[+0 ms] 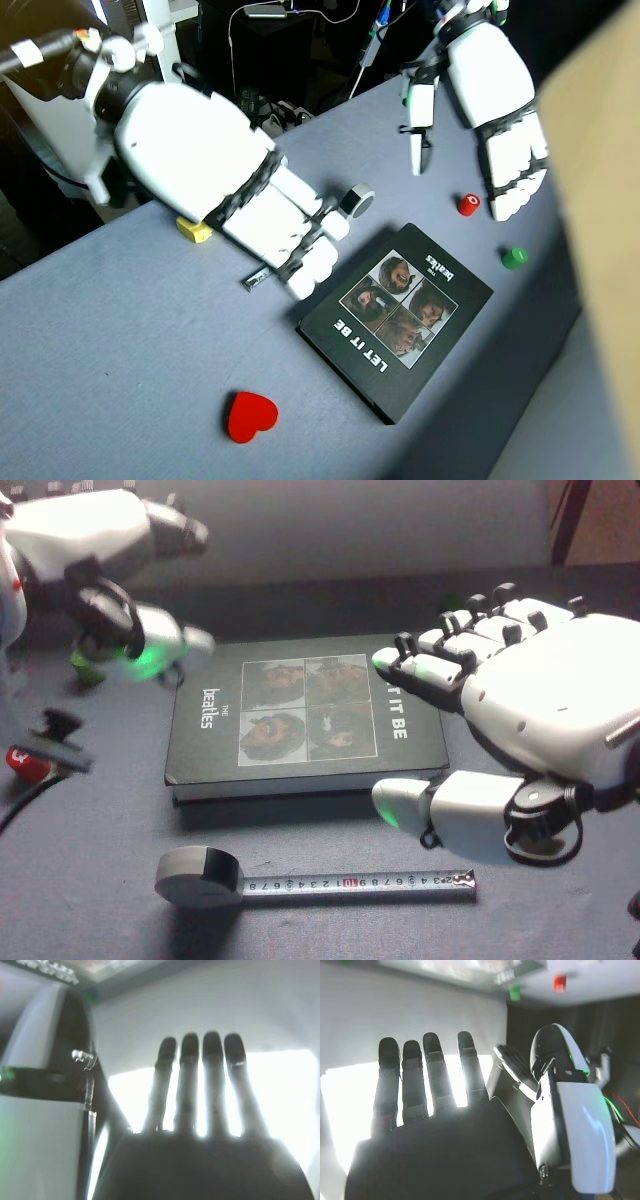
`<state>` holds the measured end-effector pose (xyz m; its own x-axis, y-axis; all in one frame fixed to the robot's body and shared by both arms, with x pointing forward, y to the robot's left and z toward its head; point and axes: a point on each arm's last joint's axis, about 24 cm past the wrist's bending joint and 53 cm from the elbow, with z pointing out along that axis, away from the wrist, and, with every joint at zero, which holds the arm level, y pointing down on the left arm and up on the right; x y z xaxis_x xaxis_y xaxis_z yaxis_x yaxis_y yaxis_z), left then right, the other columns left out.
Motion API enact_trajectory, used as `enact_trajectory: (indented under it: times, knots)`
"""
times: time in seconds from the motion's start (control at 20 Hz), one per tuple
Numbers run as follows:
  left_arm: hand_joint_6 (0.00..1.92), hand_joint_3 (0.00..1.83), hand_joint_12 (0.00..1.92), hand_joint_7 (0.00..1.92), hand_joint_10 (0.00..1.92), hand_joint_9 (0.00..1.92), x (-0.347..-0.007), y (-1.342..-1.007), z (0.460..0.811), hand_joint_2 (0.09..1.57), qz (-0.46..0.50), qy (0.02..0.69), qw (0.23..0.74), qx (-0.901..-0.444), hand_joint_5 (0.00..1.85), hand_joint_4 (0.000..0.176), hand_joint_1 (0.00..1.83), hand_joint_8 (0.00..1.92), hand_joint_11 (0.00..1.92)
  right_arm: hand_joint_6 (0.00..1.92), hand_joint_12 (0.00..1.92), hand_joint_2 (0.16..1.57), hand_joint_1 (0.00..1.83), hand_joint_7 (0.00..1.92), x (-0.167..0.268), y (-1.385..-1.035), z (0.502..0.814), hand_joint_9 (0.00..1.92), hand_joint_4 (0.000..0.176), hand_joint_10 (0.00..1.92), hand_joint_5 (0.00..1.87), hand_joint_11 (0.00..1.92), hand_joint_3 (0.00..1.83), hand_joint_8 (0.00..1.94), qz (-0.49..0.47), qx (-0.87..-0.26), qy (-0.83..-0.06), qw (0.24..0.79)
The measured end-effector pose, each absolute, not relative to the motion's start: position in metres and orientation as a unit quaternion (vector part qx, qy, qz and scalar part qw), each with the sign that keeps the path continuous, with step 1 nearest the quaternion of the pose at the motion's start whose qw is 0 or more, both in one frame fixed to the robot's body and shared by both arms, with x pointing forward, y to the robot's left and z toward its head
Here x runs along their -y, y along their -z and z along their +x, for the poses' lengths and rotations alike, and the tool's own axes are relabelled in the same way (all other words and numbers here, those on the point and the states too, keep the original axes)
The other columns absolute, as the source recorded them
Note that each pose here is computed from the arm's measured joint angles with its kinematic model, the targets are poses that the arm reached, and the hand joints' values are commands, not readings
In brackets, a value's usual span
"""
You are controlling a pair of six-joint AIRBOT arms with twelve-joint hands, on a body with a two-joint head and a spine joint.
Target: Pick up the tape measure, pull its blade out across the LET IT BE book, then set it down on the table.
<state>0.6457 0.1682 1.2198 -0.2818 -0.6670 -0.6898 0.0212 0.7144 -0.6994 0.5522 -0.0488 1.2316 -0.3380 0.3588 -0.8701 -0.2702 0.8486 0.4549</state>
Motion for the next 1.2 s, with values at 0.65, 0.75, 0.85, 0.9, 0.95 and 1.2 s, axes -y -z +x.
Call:
enact_trajectory:
  times: [0.65, 0.75, 0.85, 0.9, 0.95, 1.2]
  knots:
    - [0.0, 0.01, 0.67, 0.5, 0.0, 0.46, -0.152, -1.157, 0.589, 1.12, -0.113, 0.424, 0.421, -0.794, 0.47, 0.0, 1.06, 0.01, 0.17, 0.0, 0.56, 1.2, 0.13, 0.17, 0.049, -1.242, 0.549, 0.1, 0.075, 0.0, 0.11, 0.0, 0.0, 0.0, 0.038, -0.75, -0.288, 0.595]
    - [0.0, 0.01, 0.66, 0.5, 0.0, 0.47, -0.16, -1.151, 0.583, 1.13, -0.115, 0.43, 0.423, -0.789, 0.47, 0.0, 1.06, 0.01, 0.16, 0.01, 0.56, 1.21, 0.12, 0.17, 0.049, -1.242, 0.549, 0.1, 0.073, 0.0, 0.13, 0.0, 0.01, 0.0, 0.039, -0.749, -0.289, 0.595]
    - [0.01, 0.01, 0.66, 0.5, 0.01, 0.48, -0.162, -1.147, 0.577, 1.13, -0.116, 0.437, 0.423, -0.785, 0.48, 0.0, 1.05, 0.0, 0.15, 0.0, 0.51, 1.22, 0.12, 0.16, 0.049, -1.242, 0.549, 0.08, 0.072, 0.0, 0.12, 0.0, 0.0, 0.0, 0.039, -0.75, -0.289, 0.594]
    - [0.0, 0.01, 0.67, 0.5, 0.01, 0.48, -0.162, -1.146, 0.573, 1.13, -0.118, 0.445, 0.423, -0.78, 0.48, 0.0, 1.04, 0.0, 0.15, 0.0, 0.5, 1.22, 0.12, 0.16, 0.05, -1.242, 0.55, 0.08, 0.072, 0.0, 0.12, 0.0, 0.0, 0.0, 0.039, -0.749, -0.288, 0.595]
    - [0.0, 0.01, 0.67, 0.5, 0.0, 0.48, -0.163, -1.145, 0.571, 1.14, -0.122, 0.453, 0.42, -0.777, 0.48, 0.0, 1.03, 0.0, 0.15, 0.0, 0.5, 1.22, 0.12, 0.17, 0.05, -1.242, 0.55, 0.08, 0.072, 0.0, 0.12, 0.0, 0.0, 0.0, 0.04, -0.749, -0.288, 0.595]
    - [0.01, 0.01, 0.67, 0.52, 0.0, 0.47, -0.162, -1.119, 0.545, 1.15, -0.142, 0.487, 0.385, -0.771, 0.5, 0.0, 1.0, 0.01, 0.16, 0.0, 0.47, 1.19, 0.15, 0.18, 0.05, -1.242, 0.55, 0.08, 0.068, 0.0, 0.13, 0.0, 0.0, 0.0, 0.039, -0.75, -0.288, 0.594]
